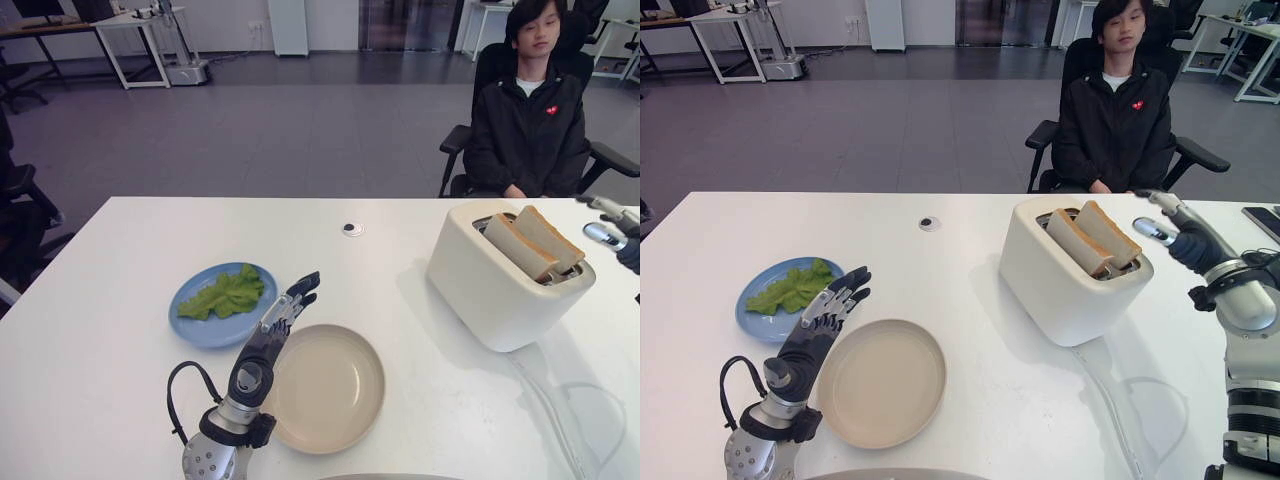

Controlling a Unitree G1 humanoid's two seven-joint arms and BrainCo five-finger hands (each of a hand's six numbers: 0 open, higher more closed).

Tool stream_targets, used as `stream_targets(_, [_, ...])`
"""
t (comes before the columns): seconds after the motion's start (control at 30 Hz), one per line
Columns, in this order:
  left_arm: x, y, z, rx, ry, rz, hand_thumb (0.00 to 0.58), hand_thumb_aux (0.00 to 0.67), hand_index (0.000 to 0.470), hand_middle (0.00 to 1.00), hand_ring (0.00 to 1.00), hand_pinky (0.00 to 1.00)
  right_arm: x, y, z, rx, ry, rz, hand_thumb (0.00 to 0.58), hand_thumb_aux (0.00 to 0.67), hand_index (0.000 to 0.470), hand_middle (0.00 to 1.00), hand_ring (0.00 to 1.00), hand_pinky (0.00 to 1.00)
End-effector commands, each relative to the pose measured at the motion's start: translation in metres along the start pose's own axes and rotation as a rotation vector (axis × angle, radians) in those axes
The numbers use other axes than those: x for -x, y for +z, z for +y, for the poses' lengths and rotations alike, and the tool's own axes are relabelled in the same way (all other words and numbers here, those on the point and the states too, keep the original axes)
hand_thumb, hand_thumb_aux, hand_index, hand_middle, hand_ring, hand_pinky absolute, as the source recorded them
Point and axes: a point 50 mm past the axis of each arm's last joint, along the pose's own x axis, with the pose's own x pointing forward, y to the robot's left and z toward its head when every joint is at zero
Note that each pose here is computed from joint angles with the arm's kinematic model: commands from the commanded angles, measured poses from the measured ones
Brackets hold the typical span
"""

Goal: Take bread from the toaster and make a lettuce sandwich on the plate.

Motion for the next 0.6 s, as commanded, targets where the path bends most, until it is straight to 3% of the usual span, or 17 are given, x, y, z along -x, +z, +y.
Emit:
stream_targets(0.03, [0.000, 0.001, -0.001, 0.009, -0.011, 0.005, 0.000, 0.000, 0.000, 0.00, 0.00, 0.00, 0.002, -0.009, 0.013, 0.050, 0.073, 0.037, 0.464, 0.370, 0.260, 0.00, 0.00, 0.00])
stream_targets(0.13, [0.000, 0.002, 0.001, 0.008, -0.006, 0.000, 0.000, 0.000, 0.000, 0.00, 0.00, 0.00, 0.002, -0.008, 0.018, 0.059, 0.091, 0.017, 0.563, 0.554, 0.389, 0.00, 0.00, 0.00])
stream_targets(0.23, [-0.001, 0.003, 0.003, 0.004, -0.004, -0.003, 0.000, 0.000, 0.000, 0.00, 0.00, 0.00, 0.001, -0.002, 0.021, 0.059, 0.096, -0.018, 0.580, 0.654, 0.459, 0.00, 0.00, 0.00])
stream_targets(0.43, [-0.002, 0.004, 0.013, -0.029, 0.013, -0.007, 0.000, 0.000, 0.000, 0.00, 0.00, 0.00, -0.002, 0.018, 0.014, -0.121, -0.005, -0.128, 0.580, 0.670, 0.470, 0.00, 0.00, 0.00])
stream_targets(0.6, [0.002, 0.014, 0.043, -0.157, 0.081, -0.002, 0.000, 0.000, 0.000, 0.00, 0.00, 0.00, -0.001, 0.029, -0.038, -0.510, -0.202, -0.188, 0.580, 0.670, 0.470, 0.00, 0.00, 0.00])
